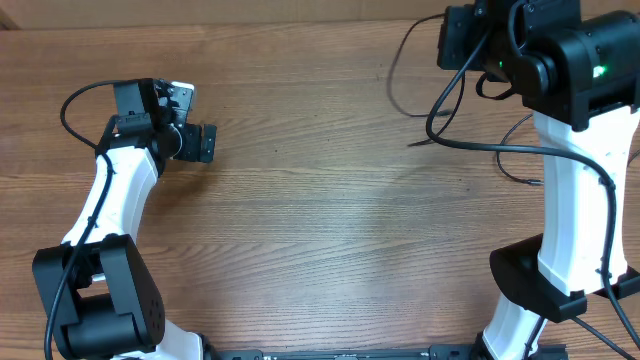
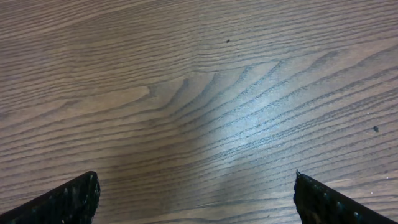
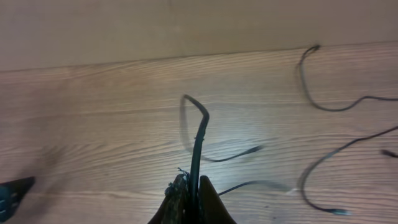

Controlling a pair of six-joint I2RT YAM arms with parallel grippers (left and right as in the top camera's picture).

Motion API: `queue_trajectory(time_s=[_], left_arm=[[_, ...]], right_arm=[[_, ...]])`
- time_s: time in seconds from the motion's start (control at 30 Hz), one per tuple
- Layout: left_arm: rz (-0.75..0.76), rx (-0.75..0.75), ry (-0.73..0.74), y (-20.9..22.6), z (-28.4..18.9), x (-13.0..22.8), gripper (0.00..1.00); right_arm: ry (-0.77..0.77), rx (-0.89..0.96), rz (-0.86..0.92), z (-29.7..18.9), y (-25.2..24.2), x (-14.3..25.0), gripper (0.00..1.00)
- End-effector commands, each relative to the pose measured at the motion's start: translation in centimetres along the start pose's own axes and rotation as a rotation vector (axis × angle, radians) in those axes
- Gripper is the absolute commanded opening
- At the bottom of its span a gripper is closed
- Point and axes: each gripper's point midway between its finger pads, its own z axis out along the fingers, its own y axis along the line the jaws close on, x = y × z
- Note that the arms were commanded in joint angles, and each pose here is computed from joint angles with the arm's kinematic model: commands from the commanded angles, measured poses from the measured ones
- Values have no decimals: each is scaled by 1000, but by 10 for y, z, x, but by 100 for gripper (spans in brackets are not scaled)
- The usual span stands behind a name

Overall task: Untangle cables
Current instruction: 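Lift the right gripper with the thin cable upward, then carry the thin cable with the right gripper to the right table edge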

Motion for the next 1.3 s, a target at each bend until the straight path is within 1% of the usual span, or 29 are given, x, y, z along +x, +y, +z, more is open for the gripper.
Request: queue_trajectory(time_s=[0.0,0.1,0.17,0.23,0.4,0.57,0.77,0.93,1.1,1.27], left_arm=[[-15,2,6,1,4,2,99],[-16,2,7,1,4,2,100],[-15,1,7,1,4,2,99],[-16,2,7,1,4,2,100],[-16,2,7,1,4,2,100],[-16,2,7,1,4,2,99],[-16,2,7,1,4,2,100],[-16,2,6,1,4,2,100],[-15,2,6,1,4,2,100],[-16,1,7,1,4,2,100]], right_arm=[[-33,-46,29,-17,5,-4,4],[-33,-46,41,-17,5,-4,4],[-32,-46,83,-16,5,-4,4],[-35,-37,148,-16,2,-5,4],[-78,55,354,-16,-21,-12,4],[-120,137,480,-16,-48,-18,4],[-112,210,550,-7,-79,-17,4],[-59,244,624,8,-94,-8,4],[-15,269,620,18,-97,2,4],[3,290,608,8,-102,13,4]])
